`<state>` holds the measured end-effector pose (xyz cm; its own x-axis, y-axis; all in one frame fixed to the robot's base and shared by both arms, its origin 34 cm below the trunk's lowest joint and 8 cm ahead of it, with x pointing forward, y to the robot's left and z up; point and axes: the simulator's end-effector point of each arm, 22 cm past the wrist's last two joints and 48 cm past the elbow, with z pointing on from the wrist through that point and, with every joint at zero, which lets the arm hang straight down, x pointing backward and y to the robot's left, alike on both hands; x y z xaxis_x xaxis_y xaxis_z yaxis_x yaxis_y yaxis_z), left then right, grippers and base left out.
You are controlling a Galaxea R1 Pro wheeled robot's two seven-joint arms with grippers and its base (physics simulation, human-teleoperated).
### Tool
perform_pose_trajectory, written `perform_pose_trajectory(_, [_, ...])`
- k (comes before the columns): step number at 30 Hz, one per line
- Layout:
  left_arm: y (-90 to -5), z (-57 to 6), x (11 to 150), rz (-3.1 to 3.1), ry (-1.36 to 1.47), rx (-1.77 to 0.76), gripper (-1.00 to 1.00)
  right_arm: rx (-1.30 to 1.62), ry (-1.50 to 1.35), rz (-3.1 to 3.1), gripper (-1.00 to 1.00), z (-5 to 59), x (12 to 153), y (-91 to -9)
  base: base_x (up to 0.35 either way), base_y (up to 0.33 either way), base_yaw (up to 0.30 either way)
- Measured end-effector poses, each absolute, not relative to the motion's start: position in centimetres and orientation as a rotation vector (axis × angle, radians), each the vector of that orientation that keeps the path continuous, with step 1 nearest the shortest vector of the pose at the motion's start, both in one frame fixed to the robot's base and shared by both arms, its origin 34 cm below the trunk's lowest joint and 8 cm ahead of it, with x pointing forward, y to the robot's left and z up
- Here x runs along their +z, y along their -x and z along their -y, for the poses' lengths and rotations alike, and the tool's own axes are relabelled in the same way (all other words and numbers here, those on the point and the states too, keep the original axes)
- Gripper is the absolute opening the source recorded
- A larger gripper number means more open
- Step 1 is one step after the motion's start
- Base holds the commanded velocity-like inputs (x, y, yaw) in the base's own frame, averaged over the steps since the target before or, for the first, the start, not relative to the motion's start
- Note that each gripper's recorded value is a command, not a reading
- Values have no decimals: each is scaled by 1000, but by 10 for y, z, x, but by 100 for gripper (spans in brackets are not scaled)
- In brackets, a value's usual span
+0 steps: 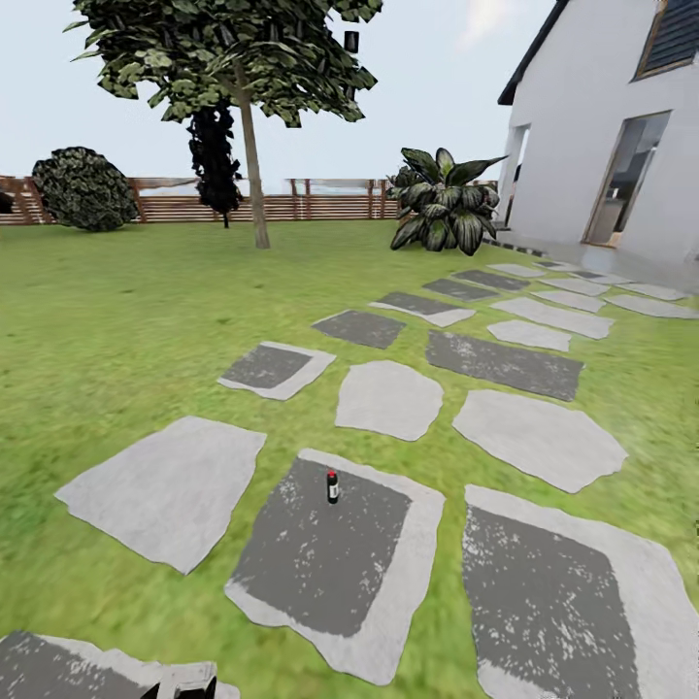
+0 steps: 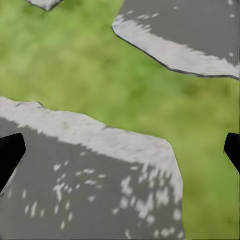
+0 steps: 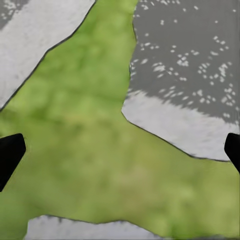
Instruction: In the garden, pick up the pesticide atomizer on the floor and spray pesticide onto both trees until each tree trunk is fully covered.
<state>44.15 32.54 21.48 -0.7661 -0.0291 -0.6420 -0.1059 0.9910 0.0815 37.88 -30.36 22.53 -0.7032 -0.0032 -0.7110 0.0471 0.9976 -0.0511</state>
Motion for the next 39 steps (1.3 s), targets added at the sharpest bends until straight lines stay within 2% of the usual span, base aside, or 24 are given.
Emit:
perform_pose_trajectory(6, [-441, -325, 215, -2442, 93, 147, 100, -84, -31, -2349, 100, 304, 225, -379, 102, 169, -263])
perform_pose_trajectory(20, [-441, -325, 215, -2442, 91, 147, 100, -84, -31, -2349, 100, 304, 225, -379, 25, 10, -259])
perform_pose_trajectory(39, [-441, -324, 215, -2442, 91, 145, 100, -83, -30, -2349, 100, 303, 225, -379, 321, 86, -18])
